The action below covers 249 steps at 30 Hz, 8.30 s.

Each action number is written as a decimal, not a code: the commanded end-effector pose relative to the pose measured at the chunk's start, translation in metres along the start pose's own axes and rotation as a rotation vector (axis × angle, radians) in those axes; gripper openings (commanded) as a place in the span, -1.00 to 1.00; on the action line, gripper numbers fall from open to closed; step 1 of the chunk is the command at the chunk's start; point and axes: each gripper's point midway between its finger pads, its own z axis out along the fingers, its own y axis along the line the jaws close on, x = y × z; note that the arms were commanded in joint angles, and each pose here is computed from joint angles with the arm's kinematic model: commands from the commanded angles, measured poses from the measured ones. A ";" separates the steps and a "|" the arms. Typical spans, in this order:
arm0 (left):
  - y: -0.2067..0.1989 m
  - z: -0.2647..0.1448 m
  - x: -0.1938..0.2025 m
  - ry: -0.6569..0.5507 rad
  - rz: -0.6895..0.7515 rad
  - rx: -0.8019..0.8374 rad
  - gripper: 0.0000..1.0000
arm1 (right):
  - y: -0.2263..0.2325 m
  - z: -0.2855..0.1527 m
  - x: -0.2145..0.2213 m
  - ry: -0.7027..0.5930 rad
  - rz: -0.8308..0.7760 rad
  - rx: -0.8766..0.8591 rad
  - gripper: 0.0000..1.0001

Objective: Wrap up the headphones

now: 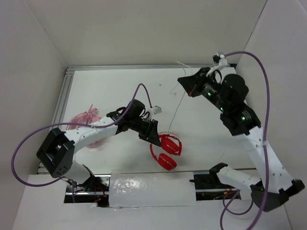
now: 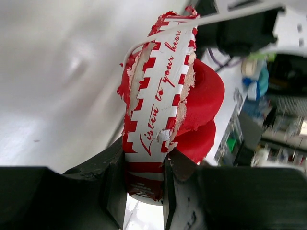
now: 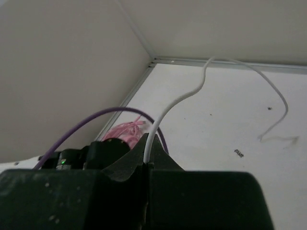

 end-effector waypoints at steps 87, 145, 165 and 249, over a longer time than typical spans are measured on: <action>-0.212 -0.173 -0.107 -0.490 0.430 0.345 -1.00 | -0.053 0.030 0.198 0.215 0.884 0.074 -0.27; -0.017 -0.060 -0.031 -0.259 -0.087 -0.213 -1.00 | 0.026 -0.011 -0.056 -0.251 0.211 -0.293 -1.00; 0.101 -0.160 -0.104 -0.696 -0.578 -0.735 -1.00 | 0.014 -0.063 -0.006 -0.277 0.346 -0.234 -1.00; -0.149 -0.161 -0.160 -0.722 0.114 0.016 -1.00 | -0.008 0.042 0.171 0.090 0.981 -0.083 -0.51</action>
